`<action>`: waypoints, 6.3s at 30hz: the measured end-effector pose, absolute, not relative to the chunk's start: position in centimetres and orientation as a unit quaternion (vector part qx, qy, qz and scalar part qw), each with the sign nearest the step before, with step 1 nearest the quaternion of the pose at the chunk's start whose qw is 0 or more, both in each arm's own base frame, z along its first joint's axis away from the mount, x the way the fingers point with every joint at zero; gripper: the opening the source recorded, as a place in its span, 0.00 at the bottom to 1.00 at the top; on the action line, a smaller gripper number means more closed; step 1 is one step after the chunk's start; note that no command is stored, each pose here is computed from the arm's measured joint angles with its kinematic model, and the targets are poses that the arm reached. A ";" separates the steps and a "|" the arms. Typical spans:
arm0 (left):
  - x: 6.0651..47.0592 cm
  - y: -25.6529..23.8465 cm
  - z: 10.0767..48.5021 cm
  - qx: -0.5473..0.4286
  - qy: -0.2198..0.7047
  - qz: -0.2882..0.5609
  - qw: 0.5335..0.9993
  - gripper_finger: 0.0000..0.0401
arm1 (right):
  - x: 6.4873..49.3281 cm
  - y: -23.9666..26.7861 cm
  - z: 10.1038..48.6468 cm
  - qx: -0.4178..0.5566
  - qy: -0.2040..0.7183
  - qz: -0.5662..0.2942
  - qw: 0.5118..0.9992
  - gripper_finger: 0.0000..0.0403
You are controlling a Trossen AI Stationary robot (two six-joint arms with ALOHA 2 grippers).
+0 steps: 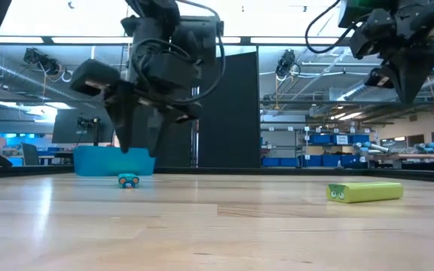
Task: Sort blocks
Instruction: Put the blue block into the transparent bin, then put the green block into the blue bin
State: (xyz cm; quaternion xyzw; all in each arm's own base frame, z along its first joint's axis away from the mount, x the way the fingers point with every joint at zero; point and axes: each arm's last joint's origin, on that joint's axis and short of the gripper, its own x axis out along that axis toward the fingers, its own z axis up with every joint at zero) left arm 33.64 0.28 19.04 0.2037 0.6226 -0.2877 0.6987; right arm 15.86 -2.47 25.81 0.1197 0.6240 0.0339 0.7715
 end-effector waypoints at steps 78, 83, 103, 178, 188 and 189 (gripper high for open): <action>31.8 -0.8 20.7 0.089 0.583 -0.154 0.793 0.43 | 18.7 0.8 27.1 0.140 0.501 -0.005 0.854 0.07; 32.6 -0.9 18.5 0.114 0.600 -0.176 0.772 0.55 | 18.7 0.8 27.1 0.128 0.501 0.004 0.856 0.06; 33.3 -1.1 14.7 0.168 0.654 -0.165 0.719 0.32 | 18.7 0.8 27.1 0.125 0.501 0.005 0.857 0.04; 18.8 -20.9 17.0 -0.066 0.627 -0.195 0.751 0.39 | 20.3 -2.6 28.5 0.162 0.388 -0.026 0.907 0.07; 19.4 -21.7 20.7 -0.110 0.633 -0.186 0.743 0.44 | 20.0 -3.1 28.2 0.125 0.407 -0.020 0.905 0.15; 19.4 -21.7 21.2 -0.115 0.635 -0.182 0.742 0.41 | 19.9 -3.1 28.2 0.122 0.411 -0.018 0.903 0.17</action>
